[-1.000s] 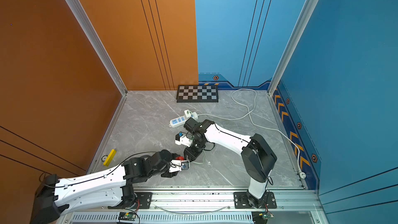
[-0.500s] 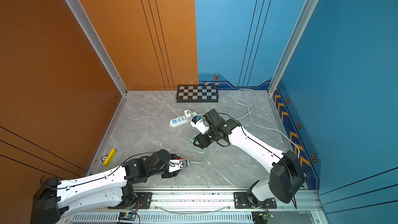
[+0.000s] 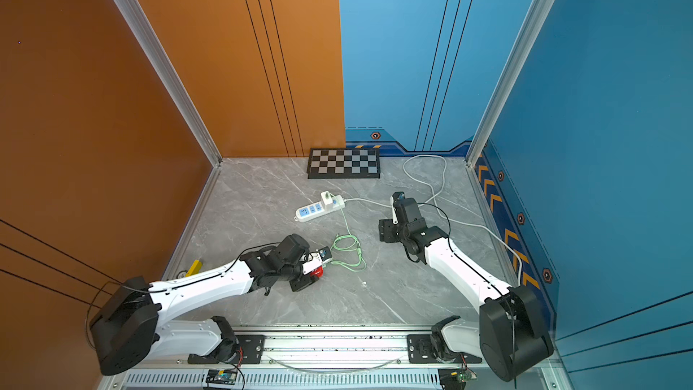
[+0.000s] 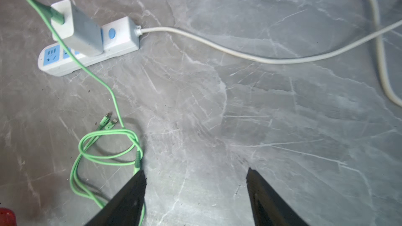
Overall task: Charge the electric shaver
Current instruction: Place the electric shaver at the center of the board.
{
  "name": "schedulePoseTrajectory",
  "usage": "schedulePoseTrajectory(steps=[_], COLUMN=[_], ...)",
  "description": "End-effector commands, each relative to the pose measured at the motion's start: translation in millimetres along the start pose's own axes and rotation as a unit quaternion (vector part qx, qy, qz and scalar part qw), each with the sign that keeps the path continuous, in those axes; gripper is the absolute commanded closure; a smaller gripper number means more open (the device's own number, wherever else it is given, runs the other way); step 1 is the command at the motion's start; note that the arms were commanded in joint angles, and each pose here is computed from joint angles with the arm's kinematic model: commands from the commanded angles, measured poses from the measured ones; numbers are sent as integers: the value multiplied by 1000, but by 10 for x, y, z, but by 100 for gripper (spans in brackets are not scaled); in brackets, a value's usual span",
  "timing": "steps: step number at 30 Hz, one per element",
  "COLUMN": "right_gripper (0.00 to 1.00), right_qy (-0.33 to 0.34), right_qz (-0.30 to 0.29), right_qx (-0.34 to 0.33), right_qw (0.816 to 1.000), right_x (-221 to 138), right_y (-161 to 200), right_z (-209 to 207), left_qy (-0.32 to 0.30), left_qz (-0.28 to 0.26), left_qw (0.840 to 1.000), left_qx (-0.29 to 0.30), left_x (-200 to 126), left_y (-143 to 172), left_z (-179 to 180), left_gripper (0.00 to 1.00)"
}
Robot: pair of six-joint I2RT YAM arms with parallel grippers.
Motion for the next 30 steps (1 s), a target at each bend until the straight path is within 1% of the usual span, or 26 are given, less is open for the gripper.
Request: schedulePoseTrajectory(steps=[1,4,9,11,14,15,17,18,19,20,22,23,24,26,27,28,29,30], right_gripper=[24,24,23,23,22,22,21,21,20,19,15,9,7,5,4,3,3,3], right_qy=[24,23,27,27,27,28,31,34,38,41,49,55,64,85,102,120,134,149], right_qz=[-73,-84,-90,-89,-92,-93,-93,-95,-97,-98,-103,-107,-111,-121,-130,-144,-159,-181], right_qx=[33,42,55,57,58,58,57,55,54,53,54,55,55,57,58,58,59,59], right_qw=[996,995,994,994,994,994,994,993,993,993,992,991,990,987,985,981,976,970], right_x=[-83,-125,-156,-161,-185,-190,-204,-214,-224,-237,-262,-270,-274,-268,-262,-260,-252,-243], right_y=[-167,-167,-122,-108,-109,-110,-120,-131,-138,-153,-192,-214,-237,-290,-313,-335,-347,-353], right_z=[-107,-192,-329,-359,-383,-390,-404,-412,-426,-443,-484,-506,-541,-622,-676,-729,-772,-826], left_qy=[34,54,61,67,74,75,68,63,51,40,19,0,-21,-79,-121,-168,-216,-275], left_qz=[17,59,93,101,105,98,82,71,62,49,18,4,-20,-75,-109,-144,-165,-183], left_qw=[997,990,981,978,976,977,979,981,983,984,986,986,985,976,966,950,933,908], left_qx=[-64,-119,-156,-171,-175,-174,-172,-169,-167,-167,-167,-168,-170,-187,-203,-219,-236,-257], left_x=[50,191,405,483,558,555,530,502,462,405,242,150,27,-248,-411,-580,-698,-828], left_y=[-86,-69,-78,-64,-54,-68,-91,-102,-113,-126,-155,-167,-183,-194,-177,-142,-57,78], left_z=[110,183,233,247,247,249,259,267,291,308,354,397,446,584,685,792,870,954], left_gripper=[100,100,100,93,77,70,48,34,14,2,2,2,2,2,2,2,2,2])
Point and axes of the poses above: each gripper's point midway between its finger pads, its own x axis out along the fingers, its own z axis along the line the jaws close on, y = z × x, the point moved 7 cm from there along -x, back along the fingers, and after that the axes turned 12 degrees about x, right-handed, at the moved point
